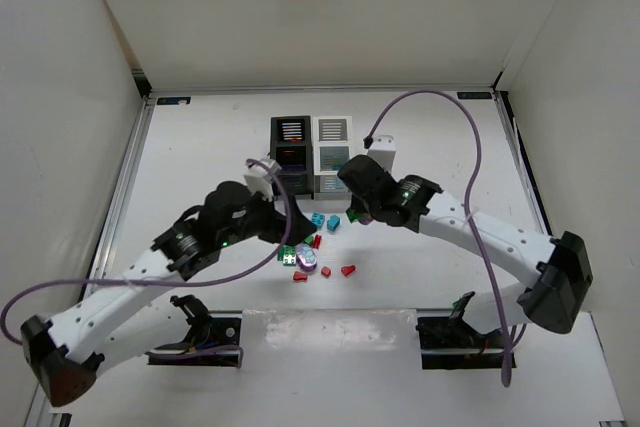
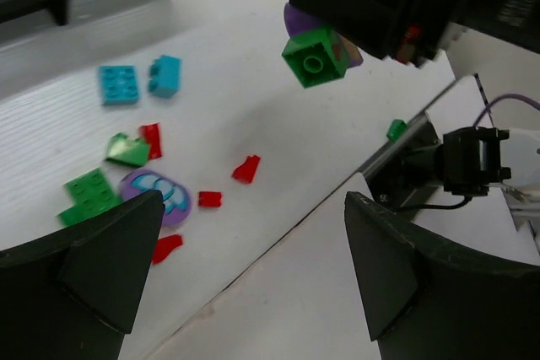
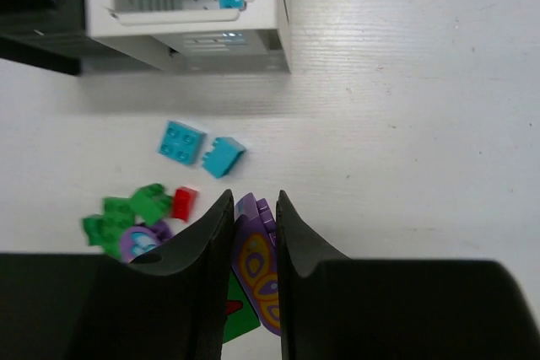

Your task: Sort the legos into containers by color

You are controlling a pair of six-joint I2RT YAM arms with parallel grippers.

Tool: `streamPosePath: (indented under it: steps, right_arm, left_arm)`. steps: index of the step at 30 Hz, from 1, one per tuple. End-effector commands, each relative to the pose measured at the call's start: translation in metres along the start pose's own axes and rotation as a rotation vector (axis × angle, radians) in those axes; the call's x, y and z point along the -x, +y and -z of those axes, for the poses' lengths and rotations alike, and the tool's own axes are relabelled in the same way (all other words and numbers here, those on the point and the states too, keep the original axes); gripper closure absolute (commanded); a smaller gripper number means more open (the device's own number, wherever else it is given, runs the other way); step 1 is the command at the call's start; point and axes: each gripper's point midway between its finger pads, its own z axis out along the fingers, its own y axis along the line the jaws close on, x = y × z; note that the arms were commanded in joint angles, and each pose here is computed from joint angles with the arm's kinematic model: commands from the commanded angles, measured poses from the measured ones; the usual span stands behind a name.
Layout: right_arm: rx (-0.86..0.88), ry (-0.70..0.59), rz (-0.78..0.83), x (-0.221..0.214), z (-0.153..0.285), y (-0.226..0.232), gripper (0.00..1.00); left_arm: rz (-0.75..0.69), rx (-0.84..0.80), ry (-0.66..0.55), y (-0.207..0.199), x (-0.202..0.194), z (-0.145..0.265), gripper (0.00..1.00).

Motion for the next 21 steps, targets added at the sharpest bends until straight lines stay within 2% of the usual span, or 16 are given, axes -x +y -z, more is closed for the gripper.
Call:
streamPosePath:
  steps: [1,2,4,7,12,18,21]
  right_arm:
    - [-0.098,-0.094,-0.134,0.018,0.039,-0.008,1.00]
    - [-0.089,-0.149,-0.140,0.025,0.055,0.003,1.00]
    - [-0.106,-0.149,-0.128,0.018,0.064,0.007,1.00]
    - [-0.116,-0.166,-0.150,0.019,0.077,0.014,1.00]
    - [-0.104,-0.167,-0.185,0.016,0.091,0.016,1.00]
    - [0.048,-0.194,-0.278,0.024,0.107,0.032,1.00]
    - [0.101,-0.199,-0.311,0.028,0.112,0.036,1.00]
  left_arm:
    - [0.002,-0.195,-0.037,-0.050,0.018,-0.022,0.01]
    - [-0.006,-0.218,-0.057,-0.062,0.033,-0.027,0.01]
    - [-0.029,-0.235,-0.012,-0.070,0.025,-0.042,0.01]
    - [-0.065,-0.295,-0.019,-0.086,0.030,-0.050,0.01]
    - [-0.073,-0.331,-0.106,-0.091,0.041,-0.041,0.01]
    - [-0.087,-0.409,-0.146,-0.106,0.040,-0.033,0.01]
    - [-0.112,-0.420,-0.123,-0.112,0.033,-0.035,0.01]
